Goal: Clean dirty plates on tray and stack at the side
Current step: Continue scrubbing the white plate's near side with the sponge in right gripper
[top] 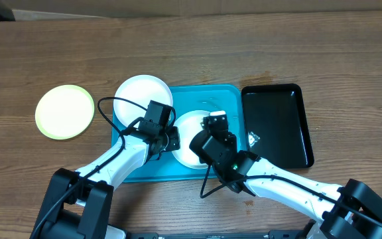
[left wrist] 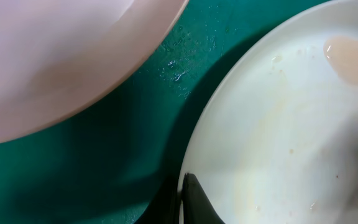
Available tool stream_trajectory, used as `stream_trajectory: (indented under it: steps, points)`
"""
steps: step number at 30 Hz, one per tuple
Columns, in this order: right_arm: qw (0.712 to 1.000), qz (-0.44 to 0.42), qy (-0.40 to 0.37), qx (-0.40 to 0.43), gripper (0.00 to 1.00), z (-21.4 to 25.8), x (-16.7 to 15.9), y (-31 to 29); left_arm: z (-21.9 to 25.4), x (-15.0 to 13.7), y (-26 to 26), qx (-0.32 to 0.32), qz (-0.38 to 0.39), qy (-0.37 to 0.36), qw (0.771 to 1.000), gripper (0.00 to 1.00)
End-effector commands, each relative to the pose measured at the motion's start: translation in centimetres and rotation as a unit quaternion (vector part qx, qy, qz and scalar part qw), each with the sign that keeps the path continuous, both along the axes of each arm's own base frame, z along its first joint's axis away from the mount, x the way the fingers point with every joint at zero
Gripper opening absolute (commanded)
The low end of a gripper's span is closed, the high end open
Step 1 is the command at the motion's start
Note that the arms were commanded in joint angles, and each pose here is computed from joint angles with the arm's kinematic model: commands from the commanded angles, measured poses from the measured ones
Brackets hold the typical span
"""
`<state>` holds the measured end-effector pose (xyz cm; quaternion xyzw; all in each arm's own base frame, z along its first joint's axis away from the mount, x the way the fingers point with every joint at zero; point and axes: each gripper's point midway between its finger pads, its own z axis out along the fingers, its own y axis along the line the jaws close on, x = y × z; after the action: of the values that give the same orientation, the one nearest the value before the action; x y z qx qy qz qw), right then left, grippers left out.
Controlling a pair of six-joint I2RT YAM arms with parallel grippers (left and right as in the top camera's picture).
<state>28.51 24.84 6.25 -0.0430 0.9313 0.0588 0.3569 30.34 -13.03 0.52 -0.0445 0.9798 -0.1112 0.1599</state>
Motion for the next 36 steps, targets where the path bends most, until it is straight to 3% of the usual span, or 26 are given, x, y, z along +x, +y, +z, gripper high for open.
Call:
stream_trajectory:
  steps: [1,10,36]
  points:
    - [0.999,-0.049,-0.014,0.010,0.04,-0.2,0.3,-1.2,-1.7,-1.1,0.6,0.021,0.004,0.028,0.999,0.04]
    - [0.999,-0.037,0.009,0.031,0.04,-2.0,-0.7,-1.1,-1.7,-1.1,0.6,0.021,0.004,0.028,0.999,0.04]
    - [1.000,-0.019,-0.005,-0.009,0.04,-5.7,0.2,-1.2,-1.7,-1.2,0.6,0.021,0.004,0.028,0.999,0.04]
